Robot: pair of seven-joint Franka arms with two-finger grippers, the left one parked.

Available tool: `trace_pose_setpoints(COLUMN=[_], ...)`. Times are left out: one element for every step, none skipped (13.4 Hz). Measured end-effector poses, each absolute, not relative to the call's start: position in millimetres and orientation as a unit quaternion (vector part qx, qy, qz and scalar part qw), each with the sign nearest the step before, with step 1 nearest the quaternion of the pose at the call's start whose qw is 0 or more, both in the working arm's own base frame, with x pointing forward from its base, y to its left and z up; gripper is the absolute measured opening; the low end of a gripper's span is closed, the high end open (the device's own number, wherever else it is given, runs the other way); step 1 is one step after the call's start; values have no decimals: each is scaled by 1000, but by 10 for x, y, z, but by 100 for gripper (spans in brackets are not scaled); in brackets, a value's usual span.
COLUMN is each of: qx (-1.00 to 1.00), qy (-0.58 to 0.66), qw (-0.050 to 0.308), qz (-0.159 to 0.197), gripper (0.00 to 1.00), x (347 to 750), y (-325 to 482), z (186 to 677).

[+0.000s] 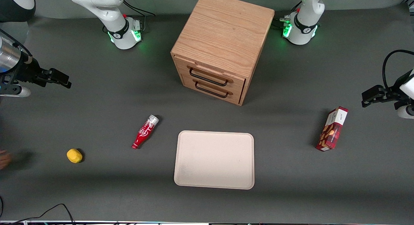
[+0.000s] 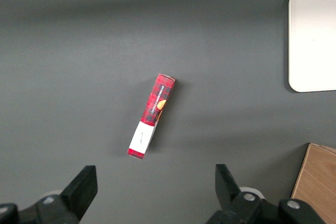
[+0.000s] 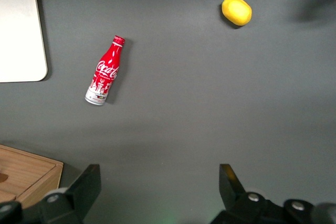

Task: Open upper drawer
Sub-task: 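Lift the right gripper from rest and swing it toward the cabinet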

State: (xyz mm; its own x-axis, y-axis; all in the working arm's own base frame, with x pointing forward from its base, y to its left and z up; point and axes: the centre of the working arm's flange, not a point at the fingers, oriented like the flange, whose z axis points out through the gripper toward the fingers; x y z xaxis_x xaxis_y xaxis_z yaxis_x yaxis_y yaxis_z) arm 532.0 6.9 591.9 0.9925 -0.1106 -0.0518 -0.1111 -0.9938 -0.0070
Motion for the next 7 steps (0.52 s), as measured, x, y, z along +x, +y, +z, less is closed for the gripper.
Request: trace_pose_setpoints(qx=[-998,-998,-998,-998,-998,-998,-998], qy=[56,56,56,56,56,55,54], qw=[5,5,5,5,5,5,5], qz=[26,26,26,26,26,26,25], gripper=[100,100,100,100,100,100,100], x=[5320,5321,5322,5322,5322,5322,5323], y=[69,68,68,67,67,72,85], z=[5918,5917,5915,5915,5915,5915,5918])
